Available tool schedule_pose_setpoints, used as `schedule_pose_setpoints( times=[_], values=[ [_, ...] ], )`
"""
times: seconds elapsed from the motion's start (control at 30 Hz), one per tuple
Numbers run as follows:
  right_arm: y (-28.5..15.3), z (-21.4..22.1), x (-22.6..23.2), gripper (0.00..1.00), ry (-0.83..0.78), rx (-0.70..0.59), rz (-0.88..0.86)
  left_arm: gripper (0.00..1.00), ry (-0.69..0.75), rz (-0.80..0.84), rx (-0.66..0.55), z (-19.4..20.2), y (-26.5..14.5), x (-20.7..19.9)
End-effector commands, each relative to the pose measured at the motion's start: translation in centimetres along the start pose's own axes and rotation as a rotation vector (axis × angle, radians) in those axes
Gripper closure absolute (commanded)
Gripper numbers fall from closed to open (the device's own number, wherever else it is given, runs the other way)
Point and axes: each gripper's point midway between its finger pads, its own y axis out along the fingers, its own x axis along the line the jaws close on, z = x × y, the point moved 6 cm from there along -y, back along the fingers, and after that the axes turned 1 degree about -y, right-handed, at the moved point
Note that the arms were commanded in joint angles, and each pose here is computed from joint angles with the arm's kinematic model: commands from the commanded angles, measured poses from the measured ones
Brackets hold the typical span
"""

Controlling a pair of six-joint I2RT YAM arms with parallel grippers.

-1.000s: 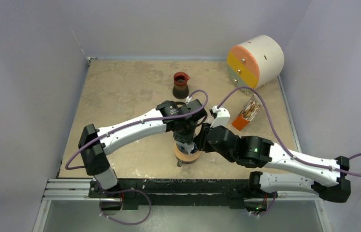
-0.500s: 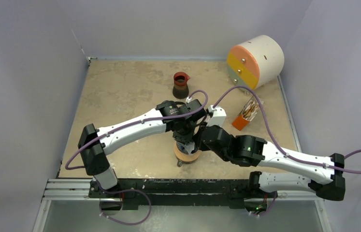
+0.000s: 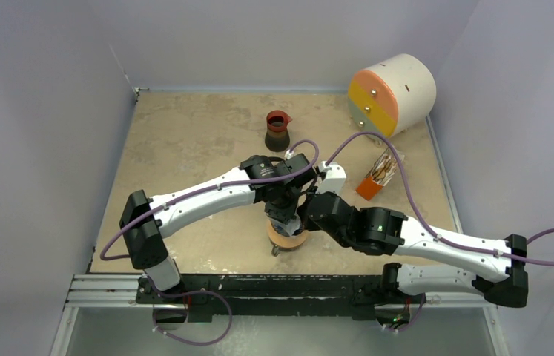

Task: Place the coffee filter in the dripper
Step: Place the coffee filter in the coffee dripper.

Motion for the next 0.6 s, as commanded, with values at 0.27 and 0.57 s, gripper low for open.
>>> schedule_pose_setpoints(
  times=[0.27, 0.57],
  values=[
    [-1.4, -2.2, 0.6, 1.0, -0.015, -0.053, -0.037, 0.98, 0.041, 0.003, -0.013, 0.1, -0.5, 0.1],
    [-2.0, -3.1, 0.8, 1.0, -0.018, -0.074, -0.045, 0.99, 0.053, -0.03, -0.012, 0.0, -0.4, 0.5]
  ],
)
